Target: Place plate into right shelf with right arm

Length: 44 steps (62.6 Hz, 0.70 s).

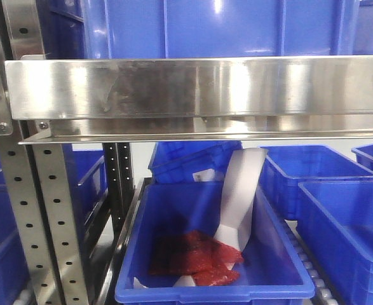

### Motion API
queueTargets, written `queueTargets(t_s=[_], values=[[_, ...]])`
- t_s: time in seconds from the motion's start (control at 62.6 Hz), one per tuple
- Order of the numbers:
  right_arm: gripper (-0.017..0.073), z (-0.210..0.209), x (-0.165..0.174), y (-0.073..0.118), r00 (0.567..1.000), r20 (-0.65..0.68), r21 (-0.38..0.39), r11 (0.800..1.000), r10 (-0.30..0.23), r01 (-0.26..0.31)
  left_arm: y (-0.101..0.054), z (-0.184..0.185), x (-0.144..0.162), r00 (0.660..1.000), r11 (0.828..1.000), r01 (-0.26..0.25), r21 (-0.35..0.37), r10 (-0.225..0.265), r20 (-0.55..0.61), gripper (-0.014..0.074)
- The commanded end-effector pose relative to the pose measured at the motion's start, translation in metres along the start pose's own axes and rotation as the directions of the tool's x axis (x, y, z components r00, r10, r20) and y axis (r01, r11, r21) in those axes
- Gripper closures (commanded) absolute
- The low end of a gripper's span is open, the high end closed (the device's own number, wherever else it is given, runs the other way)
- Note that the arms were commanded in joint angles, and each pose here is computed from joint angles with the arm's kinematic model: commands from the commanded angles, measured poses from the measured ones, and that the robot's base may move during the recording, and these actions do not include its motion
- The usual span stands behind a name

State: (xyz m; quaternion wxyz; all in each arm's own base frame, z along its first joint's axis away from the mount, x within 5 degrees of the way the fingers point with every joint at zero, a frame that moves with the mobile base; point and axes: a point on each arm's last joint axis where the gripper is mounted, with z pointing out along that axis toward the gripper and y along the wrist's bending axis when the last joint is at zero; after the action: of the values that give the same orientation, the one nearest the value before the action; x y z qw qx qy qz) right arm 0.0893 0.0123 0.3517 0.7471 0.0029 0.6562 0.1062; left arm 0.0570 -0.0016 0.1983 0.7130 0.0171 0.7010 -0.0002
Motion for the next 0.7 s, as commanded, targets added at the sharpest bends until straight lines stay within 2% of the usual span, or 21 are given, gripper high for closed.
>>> queueTargets(t_s=[0.0,0.272,0.463,0.687], values=[[0.0494,0.019,-0.046,0.005,0.991,0.137,-0.004,1.000,0.006,-0.005,0.001,-0.001,-0.005,0.996,1.000,0.016,-0.011,-0.015,0.089,0.0722],[0.0494,0.095,-0.103,0.019,0.991,0.135,-0.041,0.999,0.016,-0.011,0.001,-0.001,-0.005,0.996,1.000,0.016,-0.011,-0.015,0.089,0.0722],[0.0494,0.160,-0.103,0.037,0.997,0.069,-0.099,0.995,0.023,-0.016,0.001,-0.001,-0.005,0.996,1.000,0.016,-0.011,-0.015,0.089,0.0722],[0.0494,0.222,-0.108,0.045,0.992,0.124,-0.106,0.994,0.022,-0.009,0.001,-0.001,-0.005,0.996,1.000,0.016,-0.011,-0.015,0.089,0.0722]])
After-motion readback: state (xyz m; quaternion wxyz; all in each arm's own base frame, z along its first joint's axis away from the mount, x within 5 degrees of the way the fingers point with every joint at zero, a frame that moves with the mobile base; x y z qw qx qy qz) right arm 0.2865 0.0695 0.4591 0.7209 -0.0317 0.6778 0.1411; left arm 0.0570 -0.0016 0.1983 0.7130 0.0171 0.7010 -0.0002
